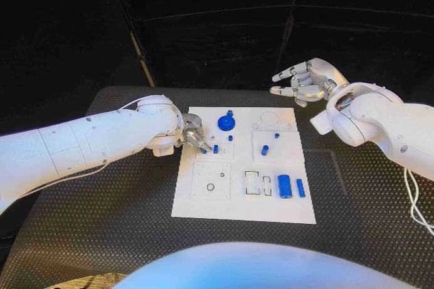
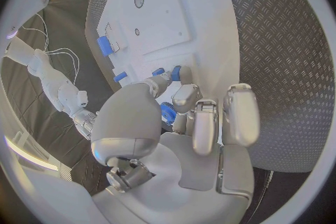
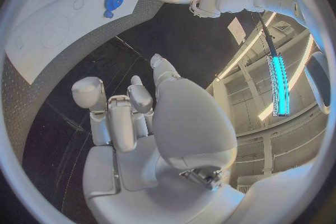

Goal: Assemble the parts on the task board

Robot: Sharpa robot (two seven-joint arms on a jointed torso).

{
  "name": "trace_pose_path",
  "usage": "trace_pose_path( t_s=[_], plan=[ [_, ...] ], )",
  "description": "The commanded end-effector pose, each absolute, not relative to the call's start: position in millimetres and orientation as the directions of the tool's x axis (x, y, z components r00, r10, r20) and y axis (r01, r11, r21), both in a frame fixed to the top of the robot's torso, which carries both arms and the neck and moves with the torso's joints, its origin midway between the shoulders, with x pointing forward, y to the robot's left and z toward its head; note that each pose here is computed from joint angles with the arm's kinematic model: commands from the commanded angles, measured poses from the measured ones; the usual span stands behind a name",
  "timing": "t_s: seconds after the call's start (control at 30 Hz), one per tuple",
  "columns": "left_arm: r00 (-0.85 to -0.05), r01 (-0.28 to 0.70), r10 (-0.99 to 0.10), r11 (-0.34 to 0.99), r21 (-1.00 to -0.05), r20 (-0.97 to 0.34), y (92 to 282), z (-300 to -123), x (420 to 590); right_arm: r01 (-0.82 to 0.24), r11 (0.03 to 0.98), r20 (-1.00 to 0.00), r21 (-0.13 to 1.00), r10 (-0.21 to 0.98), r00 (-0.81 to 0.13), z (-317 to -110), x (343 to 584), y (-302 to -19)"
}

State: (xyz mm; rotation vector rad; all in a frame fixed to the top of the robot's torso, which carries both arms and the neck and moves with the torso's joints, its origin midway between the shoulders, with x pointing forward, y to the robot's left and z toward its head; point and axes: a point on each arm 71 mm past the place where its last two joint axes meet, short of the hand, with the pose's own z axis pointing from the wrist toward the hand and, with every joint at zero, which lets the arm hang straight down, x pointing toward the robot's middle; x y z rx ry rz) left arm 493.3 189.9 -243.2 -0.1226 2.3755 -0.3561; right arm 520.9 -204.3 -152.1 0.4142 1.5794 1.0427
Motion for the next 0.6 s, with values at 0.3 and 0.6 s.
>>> trace_pose_path(
  t_s=[0.3,0.6],
  plan=[
    [-0.771,0.023,-0.155,0.962,-0.271,-0.618,188.9,-250.8,489.3,-0.271,0.54,-0.603,0.797,0.739,-0.301,-150.6,520.7,-203.2],
    [-0.765,0.01,-0.166,0.963,-0.269,-0.622,192.2,-251.6,492.2,-0.272,0.54,-0.603,0.797,0.739,-0.299,-150.5,520.7,-203.5]
  ],
)
